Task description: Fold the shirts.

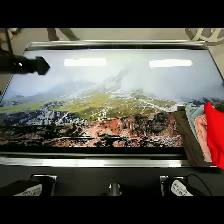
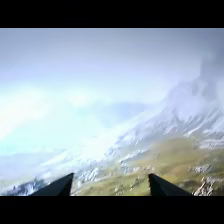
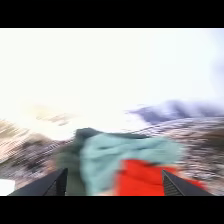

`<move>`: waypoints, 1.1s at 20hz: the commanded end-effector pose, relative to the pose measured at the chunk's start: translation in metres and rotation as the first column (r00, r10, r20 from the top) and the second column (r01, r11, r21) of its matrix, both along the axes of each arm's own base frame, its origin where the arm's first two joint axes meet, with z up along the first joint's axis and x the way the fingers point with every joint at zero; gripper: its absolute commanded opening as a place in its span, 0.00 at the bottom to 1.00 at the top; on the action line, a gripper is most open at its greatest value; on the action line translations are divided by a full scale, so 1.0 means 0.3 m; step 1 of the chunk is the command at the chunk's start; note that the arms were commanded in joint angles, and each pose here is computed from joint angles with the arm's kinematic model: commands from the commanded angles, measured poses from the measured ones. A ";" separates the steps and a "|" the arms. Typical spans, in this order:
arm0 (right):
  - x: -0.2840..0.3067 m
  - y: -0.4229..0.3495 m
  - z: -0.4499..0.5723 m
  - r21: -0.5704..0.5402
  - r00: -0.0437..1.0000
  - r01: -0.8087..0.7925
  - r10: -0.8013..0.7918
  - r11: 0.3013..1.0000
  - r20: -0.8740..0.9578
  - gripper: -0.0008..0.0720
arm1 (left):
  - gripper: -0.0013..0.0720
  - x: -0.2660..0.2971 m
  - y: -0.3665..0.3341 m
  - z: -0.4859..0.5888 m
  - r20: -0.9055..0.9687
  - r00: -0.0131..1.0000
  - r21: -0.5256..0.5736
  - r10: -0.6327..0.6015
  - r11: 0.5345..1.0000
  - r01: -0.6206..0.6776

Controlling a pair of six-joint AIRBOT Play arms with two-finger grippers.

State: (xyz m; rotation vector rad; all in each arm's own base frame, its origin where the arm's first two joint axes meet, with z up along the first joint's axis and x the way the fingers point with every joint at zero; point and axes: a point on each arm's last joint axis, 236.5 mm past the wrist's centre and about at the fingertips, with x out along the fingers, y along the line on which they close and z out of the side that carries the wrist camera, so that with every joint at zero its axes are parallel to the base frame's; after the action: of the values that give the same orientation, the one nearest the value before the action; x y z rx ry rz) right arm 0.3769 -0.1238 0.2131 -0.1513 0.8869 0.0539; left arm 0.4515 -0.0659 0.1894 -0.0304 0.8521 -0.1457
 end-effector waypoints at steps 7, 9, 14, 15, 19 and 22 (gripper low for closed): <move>0.028 0.588 -0.360 0.152 0.838 -0.329 0.362 0.932 -0.408 0.88 | 0.89 -0.306 0.068 -0.401 -0.439 0.894 0.150 0.093 0.988 -0.029; 0.026 0.584 -0.360 0.149 0.838 -0.327 0.359 0.933 -0.411 0.88 | 0.89 -0.301 0.068 -0.395 -0.433 0.897 0.149 0.093 0.988 -0.030; 0.025 0.584 -0.361 0.149 0.837 -0.327 0.359 0.933 -0.413 0.88 | 0.89 -0.301 0.068 -0.396 -0.434 0.896 0.149 0.093 0.988 -0.030; 0.024 0.584 -0.361 0.149 0.837 -0.327 0.359 0.933 -0.413 0.88 | 0.89 -0.301 0.068 -0.396 -0.434 0.896 0.149 0.093 0.988 -0.030; 0.025 0.584 -0.361 0.149 0.837 -0.327 0.359 0.933 -0.413 0.88 | 0.89 -0.301 0.068 -0.396 -0.434 0.896 0.149 0.093 0.988 -0.030; 0.025 0.584 -0.361 0.149 0.837 -0.327 0.359 0.933 -0.413 0.88 | 0.89 -0.301 0.068 -0.396 -0.434 0.896 0.149 0.093 0.988 -0.030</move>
State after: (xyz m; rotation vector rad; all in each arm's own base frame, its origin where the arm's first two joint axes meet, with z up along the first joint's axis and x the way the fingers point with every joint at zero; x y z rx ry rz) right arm 0.3840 0.0510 0.1048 -0.2347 1.2967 0.4738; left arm 0.3613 -0.0455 0.0705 0.0426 1.3135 -0.0167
